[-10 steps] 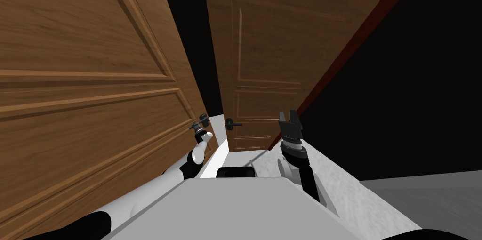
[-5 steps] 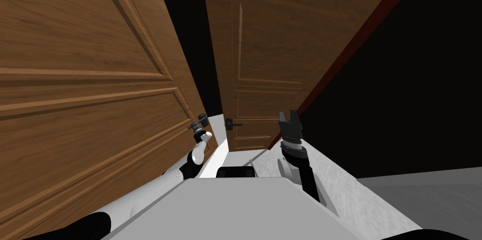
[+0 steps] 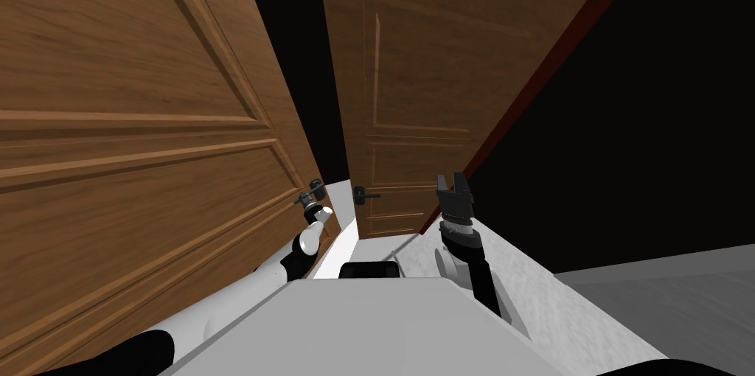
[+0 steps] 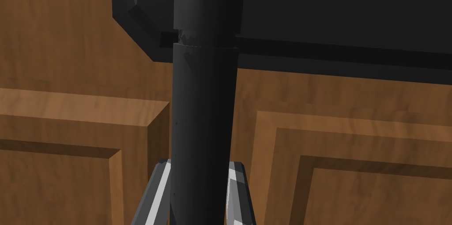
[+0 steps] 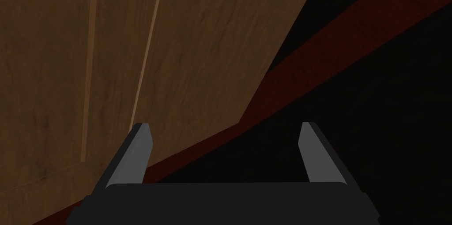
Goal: Push the door open
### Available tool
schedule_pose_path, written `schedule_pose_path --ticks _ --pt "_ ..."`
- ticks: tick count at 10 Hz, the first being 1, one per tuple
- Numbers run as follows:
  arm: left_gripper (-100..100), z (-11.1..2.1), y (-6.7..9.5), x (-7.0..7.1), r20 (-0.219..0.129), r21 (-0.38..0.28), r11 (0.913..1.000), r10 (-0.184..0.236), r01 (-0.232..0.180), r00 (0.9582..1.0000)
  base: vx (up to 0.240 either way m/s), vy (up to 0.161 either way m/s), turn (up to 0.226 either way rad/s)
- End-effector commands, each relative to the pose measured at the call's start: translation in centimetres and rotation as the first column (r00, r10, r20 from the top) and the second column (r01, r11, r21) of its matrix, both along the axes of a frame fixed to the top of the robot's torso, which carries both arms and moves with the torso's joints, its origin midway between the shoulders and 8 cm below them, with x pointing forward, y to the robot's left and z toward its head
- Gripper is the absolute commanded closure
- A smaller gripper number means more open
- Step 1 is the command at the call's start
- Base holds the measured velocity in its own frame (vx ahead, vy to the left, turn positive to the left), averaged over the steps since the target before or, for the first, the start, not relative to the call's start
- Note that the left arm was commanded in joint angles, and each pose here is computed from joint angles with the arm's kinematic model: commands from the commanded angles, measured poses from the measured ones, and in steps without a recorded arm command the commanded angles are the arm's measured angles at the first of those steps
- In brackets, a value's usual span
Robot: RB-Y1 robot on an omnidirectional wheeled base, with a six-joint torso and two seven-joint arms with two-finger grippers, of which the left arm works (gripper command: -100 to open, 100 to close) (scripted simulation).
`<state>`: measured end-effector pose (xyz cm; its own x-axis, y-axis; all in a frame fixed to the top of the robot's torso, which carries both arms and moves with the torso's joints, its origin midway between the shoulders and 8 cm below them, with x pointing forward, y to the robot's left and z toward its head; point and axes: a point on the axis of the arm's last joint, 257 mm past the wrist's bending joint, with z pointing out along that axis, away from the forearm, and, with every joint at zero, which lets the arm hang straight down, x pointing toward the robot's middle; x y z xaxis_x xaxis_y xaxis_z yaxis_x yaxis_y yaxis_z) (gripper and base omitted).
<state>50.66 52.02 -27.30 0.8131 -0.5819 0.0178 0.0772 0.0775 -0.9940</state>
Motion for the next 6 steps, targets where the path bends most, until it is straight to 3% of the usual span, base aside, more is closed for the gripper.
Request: schedule_pose_path --ticks 1,2,6 --pt "100 0.8 1.2 -0.7 0.010 0.015 0.9996 0.023 -0.023 0.9997 0.000 0.000 0.000" --pt "100 2.5 2.0 -0.8 0.041 0.038 0.9985 0.037 -0.038 0.9985 -0.005 -0.012 0.001" --pt "100 2.1 1.8 -0.8 0.034 0.033 0.9988 0.034 -0.035 0.9989 0.003 -0.001 0.004"
